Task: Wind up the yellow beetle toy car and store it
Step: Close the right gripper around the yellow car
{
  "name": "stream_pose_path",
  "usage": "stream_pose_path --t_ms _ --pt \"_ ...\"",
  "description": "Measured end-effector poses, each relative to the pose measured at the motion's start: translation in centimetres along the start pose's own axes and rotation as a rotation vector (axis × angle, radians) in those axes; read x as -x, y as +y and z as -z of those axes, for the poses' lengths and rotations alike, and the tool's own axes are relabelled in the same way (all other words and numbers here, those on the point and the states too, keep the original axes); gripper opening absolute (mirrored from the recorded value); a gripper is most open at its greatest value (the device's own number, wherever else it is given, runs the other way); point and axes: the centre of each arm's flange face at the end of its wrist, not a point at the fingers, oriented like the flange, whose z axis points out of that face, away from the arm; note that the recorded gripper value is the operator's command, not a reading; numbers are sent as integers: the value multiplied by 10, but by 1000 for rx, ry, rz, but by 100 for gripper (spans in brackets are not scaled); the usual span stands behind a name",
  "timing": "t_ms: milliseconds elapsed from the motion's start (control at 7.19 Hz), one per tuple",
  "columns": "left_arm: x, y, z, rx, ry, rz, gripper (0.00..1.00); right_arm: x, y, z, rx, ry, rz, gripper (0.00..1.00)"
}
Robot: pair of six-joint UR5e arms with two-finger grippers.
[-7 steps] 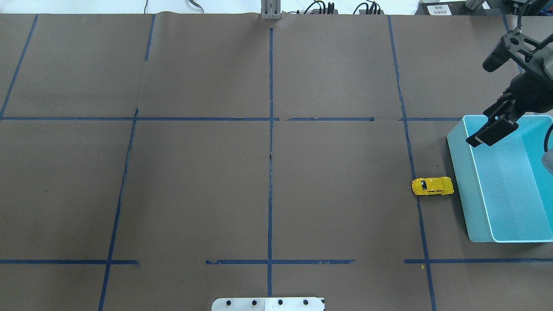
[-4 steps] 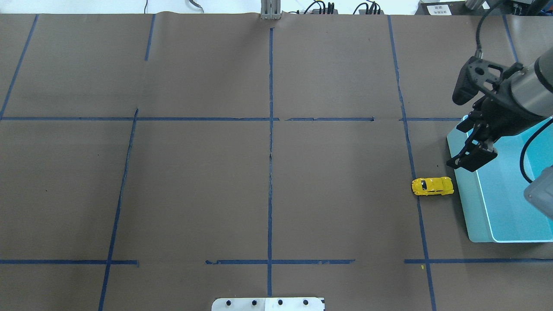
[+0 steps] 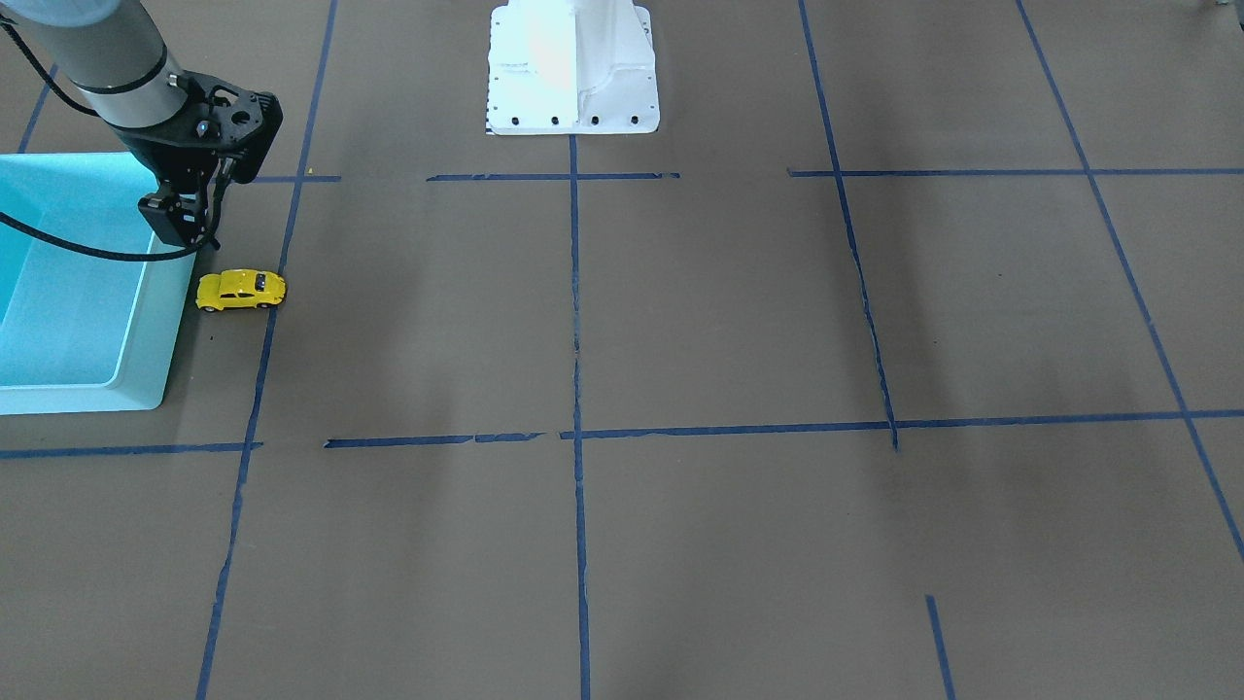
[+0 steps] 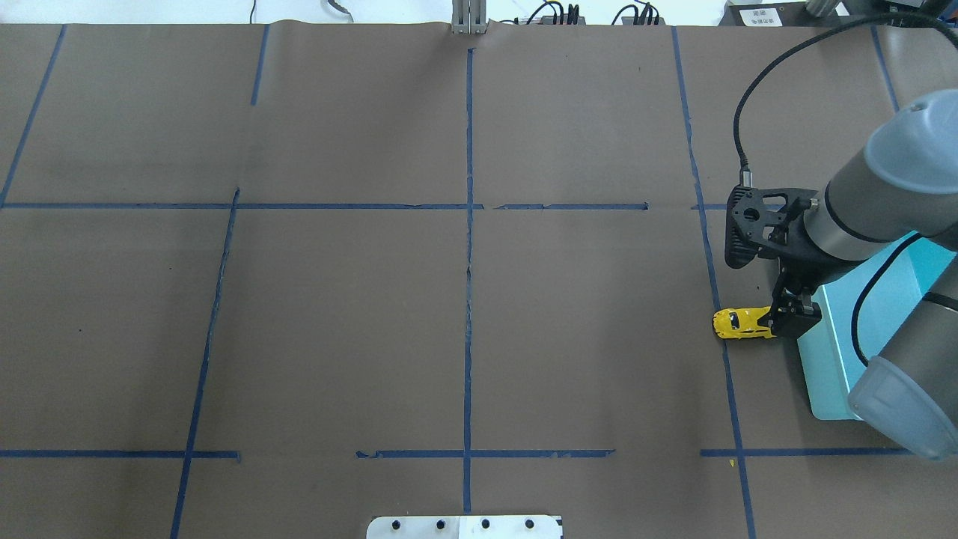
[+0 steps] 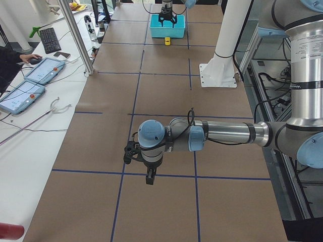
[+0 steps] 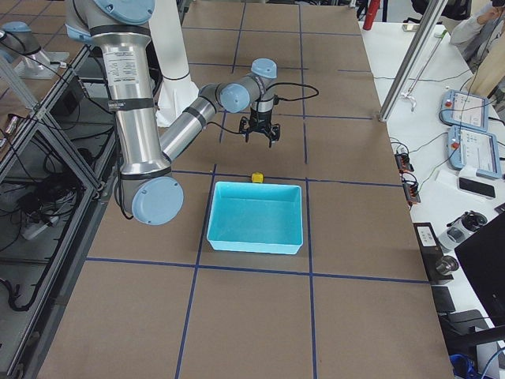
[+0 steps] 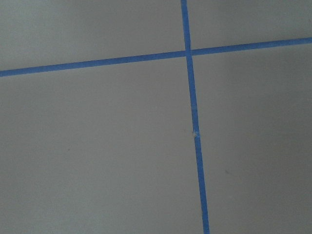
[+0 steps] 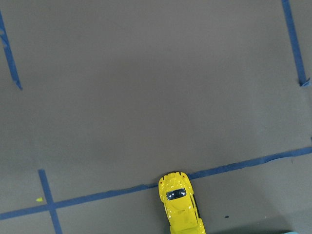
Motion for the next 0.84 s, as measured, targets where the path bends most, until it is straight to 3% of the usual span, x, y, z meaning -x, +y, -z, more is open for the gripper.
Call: stream_pose_path --t_ms 418,696,835 --pt "-1 -4 1 -2 -7 -4 100 9 -15 -75 171 22 91 100" --pt "-1 -5 0 2 -8 5 100 6 -21 -102 264 102 173 99" --pt "-1 -4 0 -1 -5 2 100 3 -23 -108 286 115 196 98"
